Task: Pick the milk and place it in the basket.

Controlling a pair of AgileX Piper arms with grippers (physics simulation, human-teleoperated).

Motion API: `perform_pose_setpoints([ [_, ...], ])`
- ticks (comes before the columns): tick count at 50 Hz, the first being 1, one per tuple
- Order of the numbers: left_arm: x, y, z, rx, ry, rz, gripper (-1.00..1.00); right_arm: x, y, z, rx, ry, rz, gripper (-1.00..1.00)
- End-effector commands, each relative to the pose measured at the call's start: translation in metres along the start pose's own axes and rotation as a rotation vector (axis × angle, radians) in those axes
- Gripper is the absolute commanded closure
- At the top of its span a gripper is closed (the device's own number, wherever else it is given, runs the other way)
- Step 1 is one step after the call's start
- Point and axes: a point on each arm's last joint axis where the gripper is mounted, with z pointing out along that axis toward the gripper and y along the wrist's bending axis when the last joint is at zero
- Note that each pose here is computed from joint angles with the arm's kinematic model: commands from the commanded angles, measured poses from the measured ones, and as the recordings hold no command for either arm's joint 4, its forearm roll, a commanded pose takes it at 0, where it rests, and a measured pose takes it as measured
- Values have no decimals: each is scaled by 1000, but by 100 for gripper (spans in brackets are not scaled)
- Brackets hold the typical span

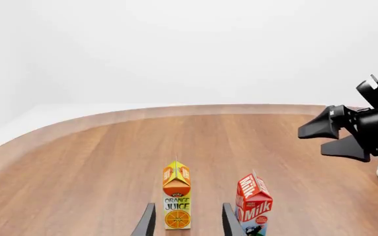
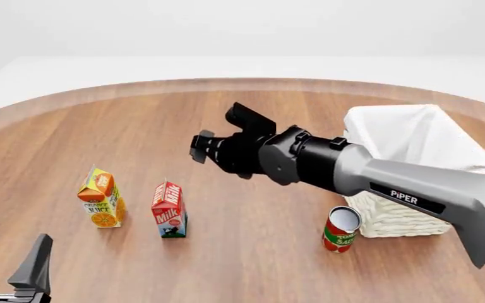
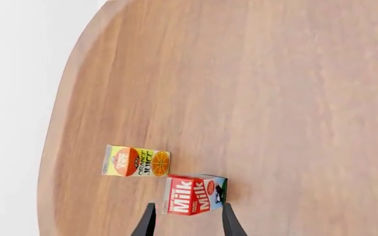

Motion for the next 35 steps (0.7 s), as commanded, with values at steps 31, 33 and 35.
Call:
perform_pose_setpoints([
  [31, 0, 0, 0, 0, 0, 0, -100, 22, -1, 39, 18, 53, 29, -100],
  [33, 0, 0, 0, 0, 0, 0, -100, 23, -2, 41, 22, 56, 32, -100],
  [35, 0, 0, 0, 0, 0, 0, -100, 23, -3, 42, 24, 56, 33, -100],
])
